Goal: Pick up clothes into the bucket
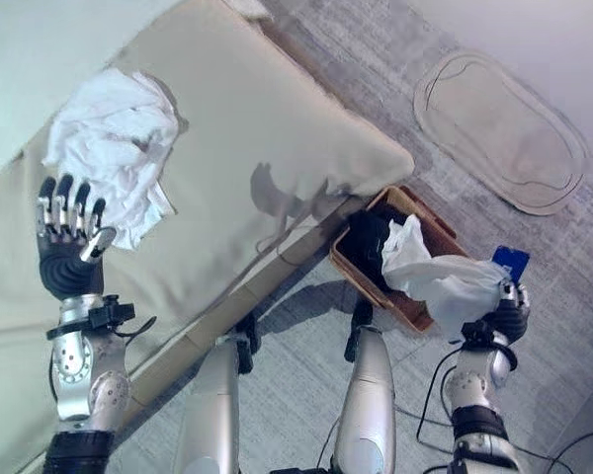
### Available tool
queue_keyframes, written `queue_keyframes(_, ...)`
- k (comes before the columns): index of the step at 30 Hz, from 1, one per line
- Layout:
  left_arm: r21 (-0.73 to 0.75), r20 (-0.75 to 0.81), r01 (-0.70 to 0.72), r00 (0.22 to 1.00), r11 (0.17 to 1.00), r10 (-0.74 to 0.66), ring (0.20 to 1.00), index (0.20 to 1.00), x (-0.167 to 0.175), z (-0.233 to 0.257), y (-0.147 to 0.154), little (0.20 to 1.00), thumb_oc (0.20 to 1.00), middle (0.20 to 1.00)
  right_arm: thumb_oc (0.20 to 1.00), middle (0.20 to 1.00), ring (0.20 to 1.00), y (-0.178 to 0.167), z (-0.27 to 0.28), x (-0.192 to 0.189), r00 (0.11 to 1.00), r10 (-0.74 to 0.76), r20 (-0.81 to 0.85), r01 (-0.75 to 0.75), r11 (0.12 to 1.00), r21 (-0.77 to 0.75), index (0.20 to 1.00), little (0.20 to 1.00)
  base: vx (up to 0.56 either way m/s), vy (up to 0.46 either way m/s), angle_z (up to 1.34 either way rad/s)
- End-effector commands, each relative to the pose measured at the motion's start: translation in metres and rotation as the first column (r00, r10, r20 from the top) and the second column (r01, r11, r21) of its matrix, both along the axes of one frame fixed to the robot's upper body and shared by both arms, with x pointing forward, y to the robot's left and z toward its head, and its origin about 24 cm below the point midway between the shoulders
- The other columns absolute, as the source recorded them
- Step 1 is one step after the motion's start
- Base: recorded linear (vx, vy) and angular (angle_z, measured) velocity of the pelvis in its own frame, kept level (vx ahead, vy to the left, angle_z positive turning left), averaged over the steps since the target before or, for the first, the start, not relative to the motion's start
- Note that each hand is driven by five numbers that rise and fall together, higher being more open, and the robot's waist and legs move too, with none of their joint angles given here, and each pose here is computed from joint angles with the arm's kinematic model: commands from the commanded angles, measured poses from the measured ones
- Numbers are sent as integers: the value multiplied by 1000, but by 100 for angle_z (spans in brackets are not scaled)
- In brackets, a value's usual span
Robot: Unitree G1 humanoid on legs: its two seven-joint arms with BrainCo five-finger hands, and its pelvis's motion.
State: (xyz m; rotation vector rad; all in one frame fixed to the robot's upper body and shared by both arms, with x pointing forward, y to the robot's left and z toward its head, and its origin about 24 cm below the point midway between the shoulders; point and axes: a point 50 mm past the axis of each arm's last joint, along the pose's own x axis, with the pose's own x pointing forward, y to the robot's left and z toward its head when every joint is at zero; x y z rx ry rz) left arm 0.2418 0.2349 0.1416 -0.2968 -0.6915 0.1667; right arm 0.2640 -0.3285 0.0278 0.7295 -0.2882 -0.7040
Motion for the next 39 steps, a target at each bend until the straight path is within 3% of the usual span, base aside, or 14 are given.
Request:
queue_keyframes(1, -21, 141, -4, 990, 1000, 7, 1000, 1000, -12, 19, 1, 1000, 1000, 1000, 200, 200, 200, -32, 16, -13, 988, -152, 39, 154, 987, -52, 200, 200, 34, -15, -2)
queue_keyframes(8, -52, 180, 37, 983, 998, -27, 1000, 1000, -13, 26, -4, 1000, 1000, 1000, 200, 200, 200, -70, 29, -16, 952, -306, -13, 305, 952, -11, 200, 200, -17, 0, -1)
queue_keyframes(13, -63, 206, 49, 978, 997, -35, 1000, 1000, -16, 30, -4, 1000, 1000, 1000, 200, 200, 200, -82, 43, -14, 947, -319, -48, 315, 947, -69, 200, 200, 0, 0, 0)
queue_keyframes(18, -80, 248, 57, 968, 995, -35, 1000, 1000, -20, 37, -6, 1000, 1000, 1000, 200, 200, 200, -77, 47, -4, 952, -288, -106, 272, 952, -142, 200, 200, 0, 0, 0)
queue_keyframes(22, -85, 278, 69, 960, 994, -43, 1000, 1000, -22, 44, -7, 1000, 1000, 1000, 200, 200, 200, -54, 36, 17, 933, -199, -300, 112, 953, -282, 200, 200, -1, -1, 1)
queue_keyframes(25, -85, 290, 77, 956, 993, -50, 1000, 1000, -23, 46, -8, 1000, 1000, 1000, 200, 200, 200, -43, 35, 26, 924, -162, -346, 39, 941, -338, 200, 200, 0, 0, -3)
queue_keyframes(29, -79, 308, 83, 950, 993, -55, 1000, 1000, -26, 51, -9, 1000, 1000, 1000, 200, 200, 200, -29, 37, 42, 874, -152, -462, -94, 879, -467, 200, 200, 2, 0, -1)
queue_keyframes(39, -106, 308, 76, 950, 991, -40, 1000, 1000, -26, 53, -8, 1000, 1000, 1000, 200, 200, 200, -25, 33, 48, 796, -230, -560, -107, 857, -504, 200, 200, 0, 0, 0)
